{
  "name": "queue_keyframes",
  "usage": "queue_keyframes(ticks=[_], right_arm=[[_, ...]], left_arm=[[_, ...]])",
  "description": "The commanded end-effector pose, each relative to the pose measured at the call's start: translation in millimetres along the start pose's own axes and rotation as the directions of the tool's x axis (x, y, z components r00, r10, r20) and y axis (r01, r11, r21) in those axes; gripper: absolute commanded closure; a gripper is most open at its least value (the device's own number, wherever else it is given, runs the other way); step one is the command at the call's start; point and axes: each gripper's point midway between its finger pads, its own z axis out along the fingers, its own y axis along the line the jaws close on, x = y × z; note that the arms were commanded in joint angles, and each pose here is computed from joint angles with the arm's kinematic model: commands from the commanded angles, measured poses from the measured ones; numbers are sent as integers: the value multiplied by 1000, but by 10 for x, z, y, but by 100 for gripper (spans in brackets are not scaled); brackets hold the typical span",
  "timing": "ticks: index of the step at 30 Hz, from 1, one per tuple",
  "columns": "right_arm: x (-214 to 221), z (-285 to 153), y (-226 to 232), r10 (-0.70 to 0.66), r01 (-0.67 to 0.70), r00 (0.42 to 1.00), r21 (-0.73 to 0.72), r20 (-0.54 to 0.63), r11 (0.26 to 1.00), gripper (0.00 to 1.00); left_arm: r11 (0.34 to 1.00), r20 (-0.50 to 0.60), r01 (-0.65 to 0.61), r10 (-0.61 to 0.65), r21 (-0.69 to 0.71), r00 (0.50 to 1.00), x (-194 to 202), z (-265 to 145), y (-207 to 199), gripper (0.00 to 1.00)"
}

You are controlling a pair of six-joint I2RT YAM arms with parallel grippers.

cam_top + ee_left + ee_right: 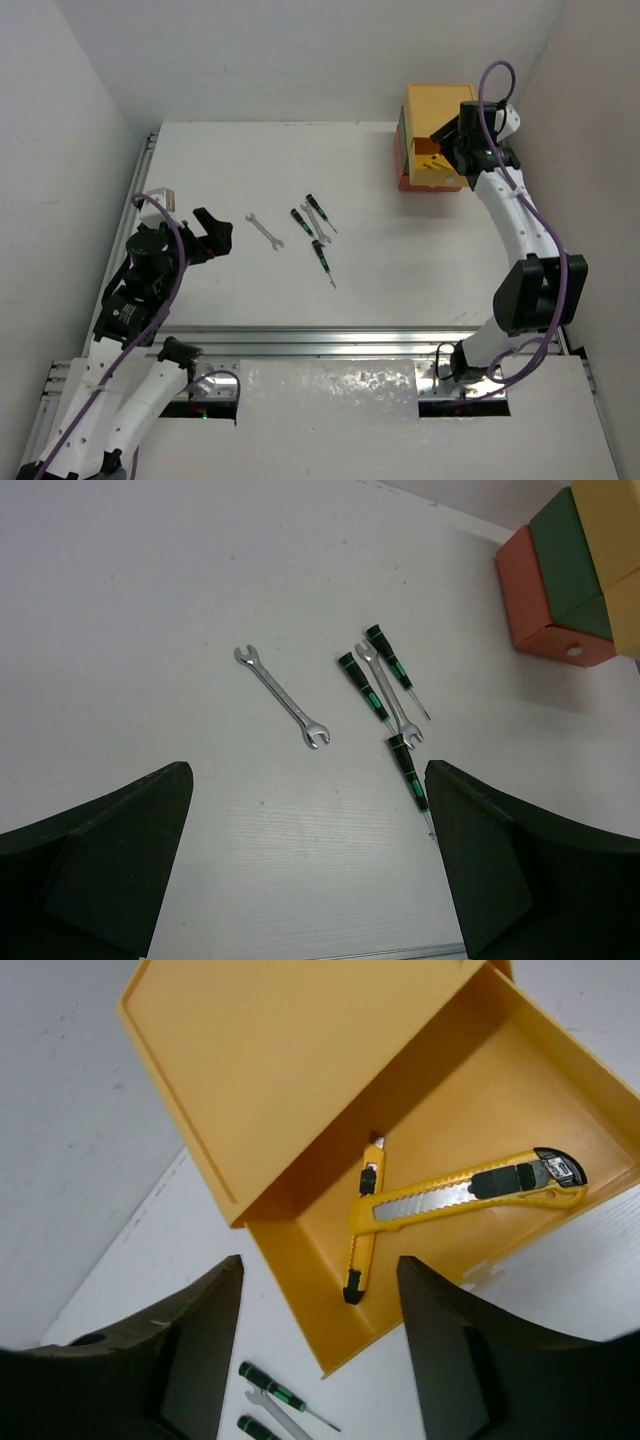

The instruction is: Sort the tools into containers

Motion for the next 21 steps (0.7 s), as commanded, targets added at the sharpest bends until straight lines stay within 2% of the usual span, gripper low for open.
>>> queue_keyframes(ticks=[1, 2, 3, 4, 5, 7, 11, 17, 19, 21], right_arm=[[-137, -259, 182, -43, 45, 999, -118, 20, 992, 40], [-128, -353, 144, -48, 51, 999, -132, 25, 990, 46], [86, -275, -54, -67, 67, 998, -121, 5, 990, 56], [123, -301, -132, -92, 93, 996, -127, 20, 987, 80], [179, -352, -294, -95, 100, 994, -120, 47, 988, 87], [200, -400, -436, -141, 147, 987, -101, 73, 984, 95], [334, -244, -654, -244, 245, 969, -24, 32, 969, 99], [271, 77, -538, -357, 357, 933, -5, 40, 934, 90], [312, 210, -537, -388, 389, 921, 1, 23, 921, 89], [243, 263, -449, -397, 398, 916, -14, 53, 917, 89]], left_arm=[[1000, 42, -7, 6, 24, 999, -110, 29, -50, 0], [1000, 42, -7, 6, 24, 999, -110, 29, -50, 0], [1000, 43, -7, 6, 23, 999, -111, 25, -46, 0], [1000, 46, -7, 6, 23, 999, -121, 24, -48, 0], [1000, 46, -7, 6, 23, 999, -118, 23, -46, 0], [1000, 43, -7, 6, 27, 999, -108, 27, -54, 0], [999, 31, -10, 9, 31, 999, -90, 47, -63, 0], [1000, 37, -8, 7, 25, 999, -97, 37, -50, 0], [1000, 34, -8, 7, 27, 999, -92, 43, -56, 0], [1000, 30, -10, 9, 29, 999, -86, 53, -59, 0]])
